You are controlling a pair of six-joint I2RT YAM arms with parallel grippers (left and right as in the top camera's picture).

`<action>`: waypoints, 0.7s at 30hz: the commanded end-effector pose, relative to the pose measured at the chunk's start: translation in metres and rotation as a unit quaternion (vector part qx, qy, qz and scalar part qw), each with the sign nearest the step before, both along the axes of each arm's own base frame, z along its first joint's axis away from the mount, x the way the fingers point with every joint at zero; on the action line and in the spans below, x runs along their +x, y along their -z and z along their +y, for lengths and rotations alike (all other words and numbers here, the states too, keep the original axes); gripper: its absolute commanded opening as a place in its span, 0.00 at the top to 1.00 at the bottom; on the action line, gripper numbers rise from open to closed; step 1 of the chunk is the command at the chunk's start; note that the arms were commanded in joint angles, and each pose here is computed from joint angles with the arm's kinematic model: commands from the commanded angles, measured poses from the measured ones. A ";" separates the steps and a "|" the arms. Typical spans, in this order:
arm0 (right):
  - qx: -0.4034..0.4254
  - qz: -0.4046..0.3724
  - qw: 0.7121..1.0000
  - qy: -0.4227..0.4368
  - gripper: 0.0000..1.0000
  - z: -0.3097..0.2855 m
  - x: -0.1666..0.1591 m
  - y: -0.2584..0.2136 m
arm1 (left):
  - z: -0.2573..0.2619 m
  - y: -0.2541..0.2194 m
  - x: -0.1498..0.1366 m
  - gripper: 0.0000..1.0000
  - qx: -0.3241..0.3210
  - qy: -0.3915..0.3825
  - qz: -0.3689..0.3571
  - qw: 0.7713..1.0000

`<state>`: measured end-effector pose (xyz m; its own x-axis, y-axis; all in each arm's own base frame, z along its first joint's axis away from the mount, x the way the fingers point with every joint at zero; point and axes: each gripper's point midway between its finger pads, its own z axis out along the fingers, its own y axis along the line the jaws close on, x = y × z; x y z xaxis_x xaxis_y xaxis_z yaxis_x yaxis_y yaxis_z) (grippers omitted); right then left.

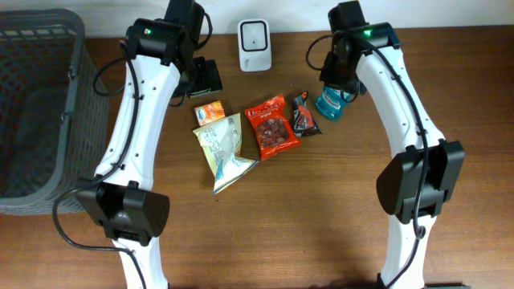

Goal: Scan the item barcode
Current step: 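Lift the bottle with the right gripper and hold it before the scanner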

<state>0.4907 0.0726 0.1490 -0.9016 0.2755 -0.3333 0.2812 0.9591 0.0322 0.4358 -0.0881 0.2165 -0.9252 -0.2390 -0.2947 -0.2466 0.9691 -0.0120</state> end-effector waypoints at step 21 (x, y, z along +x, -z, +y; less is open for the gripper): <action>-0.034 -0.008 0.986 -0.165 0.07 -0.018 0.012 -0.011 | 0.002 -0.013 0.000 0.01 -0.002 -0.002 -0.017 1.000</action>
